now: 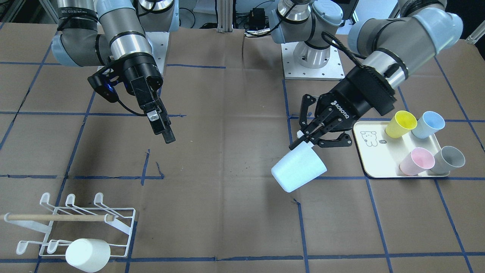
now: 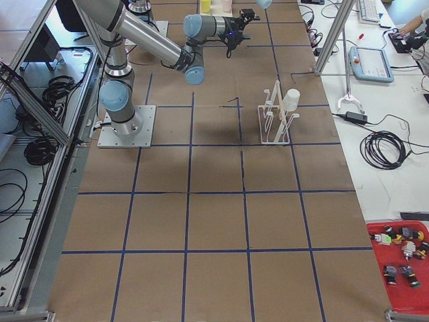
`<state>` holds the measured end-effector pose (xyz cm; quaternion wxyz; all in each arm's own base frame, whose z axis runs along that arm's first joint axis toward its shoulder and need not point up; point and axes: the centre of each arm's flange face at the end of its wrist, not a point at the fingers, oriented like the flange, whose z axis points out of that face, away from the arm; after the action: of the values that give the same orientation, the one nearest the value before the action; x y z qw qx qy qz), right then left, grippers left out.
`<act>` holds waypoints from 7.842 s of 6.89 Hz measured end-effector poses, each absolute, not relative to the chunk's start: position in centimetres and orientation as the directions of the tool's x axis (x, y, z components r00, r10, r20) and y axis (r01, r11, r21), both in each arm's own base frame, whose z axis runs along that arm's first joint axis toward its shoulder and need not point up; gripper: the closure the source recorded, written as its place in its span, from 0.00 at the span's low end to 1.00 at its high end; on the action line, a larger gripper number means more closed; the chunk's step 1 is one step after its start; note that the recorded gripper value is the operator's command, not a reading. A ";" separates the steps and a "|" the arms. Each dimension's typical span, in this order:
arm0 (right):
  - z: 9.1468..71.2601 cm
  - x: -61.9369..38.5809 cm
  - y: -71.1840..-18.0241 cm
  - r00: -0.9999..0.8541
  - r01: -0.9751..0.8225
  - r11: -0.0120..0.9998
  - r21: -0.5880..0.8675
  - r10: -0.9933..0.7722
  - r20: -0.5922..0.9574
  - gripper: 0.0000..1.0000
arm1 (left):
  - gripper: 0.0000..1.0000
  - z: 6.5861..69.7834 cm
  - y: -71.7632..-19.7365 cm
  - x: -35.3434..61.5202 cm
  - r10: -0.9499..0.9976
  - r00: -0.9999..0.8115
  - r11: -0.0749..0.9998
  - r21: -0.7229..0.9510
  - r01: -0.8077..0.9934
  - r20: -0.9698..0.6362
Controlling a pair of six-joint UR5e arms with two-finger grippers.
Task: Transfer IKEA cup to right arm and place on rack
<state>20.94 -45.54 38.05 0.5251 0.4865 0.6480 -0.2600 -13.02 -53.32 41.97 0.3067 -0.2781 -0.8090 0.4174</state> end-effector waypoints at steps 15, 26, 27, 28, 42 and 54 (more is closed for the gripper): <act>36.7 29.7 -48.0 0.005 0.838 0.465 0.287 0.519 -0.855 0.01 | 0.96 34.4 -46.1 -20.6 0.721 -0.610 0.407 -0.914 -0.011 0.328; 36.1 31.1 -48.8 -0.032 0.827 0.495 0.268 0.518 -0.855 0.58 | 0.92 34.6 -46.2 -20.6 0.720 -0.612 0.407 -0.913 -0.012 0.329; 36.2 31.1 -48.8 -0.049 0.825 0.506 0.251 0.507 -0.860 0.61 | 0.77 34.6 -46.2 -20.6 0.719 -0.612 0.407 -0.913 -0.012 0.328; 36.2 31.2 -48.8 -0.060 0.824 0.514 0.239 0.500 -0.864 0.61 | 0.58 34.6 -46.3 -20.6 0.719 -0.613 0.406 -0.914 -0.012 0.328; 37.9 20.8 -55.8 -0.317 0.859 0.490 -0.149 0.279 -0.907 0.91 | 0.03 37.1 -53.4 -8.1 0.439 -0.720 0.601 -0.771 -0.209 0.538; 29.0 -5.2 -65.4 -0.987 0.161 0.350 -0.923 0.068 -0.147 0.89 | 0.00 47.0 -52.1 -11.4 -0.117 -0.992 0.992 0.060 -0.114 0.053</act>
<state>-5.20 -65.38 29.02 0.0410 0.0700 0.8206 -0.5656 -11.44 -52.12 47.05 0.0281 0.0580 -0.9975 -0.0284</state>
